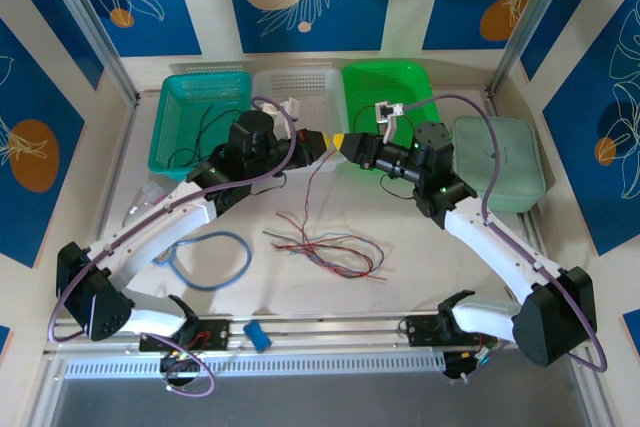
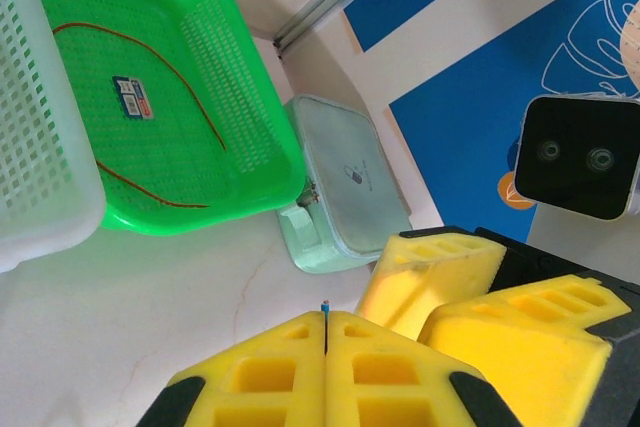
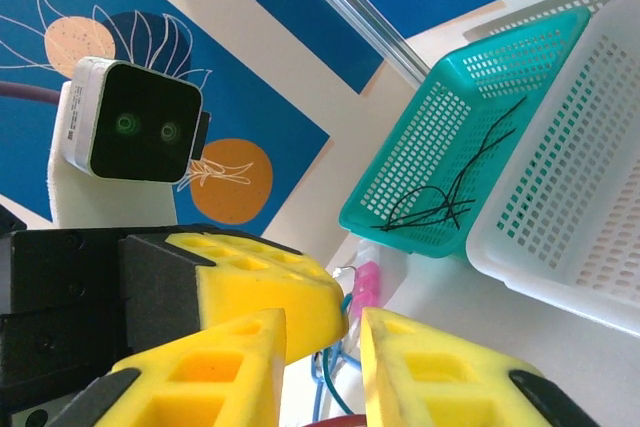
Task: Untangle the cables
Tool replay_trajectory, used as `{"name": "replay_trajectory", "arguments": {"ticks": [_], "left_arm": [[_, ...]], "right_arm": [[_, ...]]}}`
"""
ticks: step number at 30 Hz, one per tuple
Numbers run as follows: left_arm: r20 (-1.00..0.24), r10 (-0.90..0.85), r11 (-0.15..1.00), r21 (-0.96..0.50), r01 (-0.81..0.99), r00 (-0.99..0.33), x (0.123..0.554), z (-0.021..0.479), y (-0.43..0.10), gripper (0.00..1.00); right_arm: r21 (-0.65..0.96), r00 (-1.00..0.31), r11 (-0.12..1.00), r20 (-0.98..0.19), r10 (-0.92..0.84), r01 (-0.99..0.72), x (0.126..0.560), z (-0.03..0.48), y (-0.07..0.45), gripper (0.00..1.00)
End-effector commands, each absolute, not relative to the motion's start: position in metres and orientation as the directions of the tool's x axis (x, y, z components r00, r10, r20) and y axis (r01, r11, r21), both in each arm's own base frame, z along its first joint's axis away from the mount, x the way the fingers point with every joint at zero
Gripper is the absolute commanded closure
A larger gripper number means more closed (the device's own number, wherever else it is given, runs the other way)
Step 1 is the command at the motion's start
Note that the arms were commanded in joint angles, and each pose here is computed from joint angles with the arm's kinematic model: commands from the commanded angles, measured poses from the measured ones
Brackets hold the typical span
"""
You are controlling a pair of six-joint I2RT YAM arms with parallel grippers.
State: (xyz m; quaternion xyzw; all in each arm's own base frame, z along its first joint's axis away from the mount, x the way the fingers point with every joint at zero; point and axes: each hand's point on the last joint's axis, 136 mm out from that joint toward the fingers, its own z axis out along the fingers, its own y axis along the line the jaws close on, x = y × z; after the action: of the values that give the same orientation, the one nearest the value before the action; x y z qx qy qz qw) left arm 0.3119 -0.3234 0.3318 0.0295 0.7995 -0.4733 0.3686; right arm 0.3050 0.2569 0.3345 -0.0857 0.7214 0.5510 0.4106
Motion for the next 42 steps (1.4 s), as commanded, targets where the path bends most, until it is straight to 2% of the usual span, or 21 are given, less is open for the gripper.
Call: {"name": "replay_trajectory", "arguments": {"ticks": [1, 17, 21, 23, 26, 32, 36, 42], "left_arm": [[-0.634, -0.336, 0.532, -0.738, 0.415, -0.696, 0.314, 0.35, -0.317, 1.0], [-0.633, -0.346, 0.535, -0.739, 0.408, -0.693, 0.316, 0.35, -0.313, 1.0], [-0.633, -0.349, 0.537, -0.739, 0.406, -0.691, 0.316, 0.35, -0.311, 1.0], [-0.633, -0.35, 0.54, -0.739, 0.404, -0.69, 0.316, 0.35, -0.31, 1.0], [-0.64, -0.356, 0.542, -0.735, 0.408, -0.681, 0.317, 0.355, -0.306, 1.0], [-0.688, -0.364, 0.572, -0.697, 0.432, -0.628, 0.317, 0.38, -0.291, 1.0], [-0.72, -0.404, 0.608, -0.672, 0.423, -0.564, 0.322, 0.399, -0.268, 1.0], [-0.773, -0.445, 0.665, -0.623, 0.412, -0.452, 0.322, 0.434, -0.233, 1.0]], "right_arm": [[0.725, -0.649, 0.368, -0.687, 0.326, -0.582, 0.304, 0.338, 0.258, 0.73], [0.756, -0.695, 0.367, -0.649, 0.31, -0.542, 0.305, 0.316, 0.266, 0.74], [0.76, -0.698, 0.369, -0.643, 0.315, -0.535, 0.306, 0.314, 0.267, 0.86], [0.761, -0.695, 0.368, -0.643, 0.321, -0.534, 0.306, 0.317, 0.266, 0.99], [0.754, -0.677, 0.374, -0.653, 0.339, -0.54, 0.306, 0.327, 0.261, 1.0], [0.707, -0.582, 0.427, -0.707, 0.402, -0.564, 0.301, 0.367, 0.231, 1.0], [0.644, -0.469, 0.504, -0.765, 0.442, -0.576, 0.29, 0.399, 0.199, 1.0], [0.478, -0.272, 0.635, -0.876, 0.398, -0.607, 0.256, 0.454, 0.163, 1.0]]}}
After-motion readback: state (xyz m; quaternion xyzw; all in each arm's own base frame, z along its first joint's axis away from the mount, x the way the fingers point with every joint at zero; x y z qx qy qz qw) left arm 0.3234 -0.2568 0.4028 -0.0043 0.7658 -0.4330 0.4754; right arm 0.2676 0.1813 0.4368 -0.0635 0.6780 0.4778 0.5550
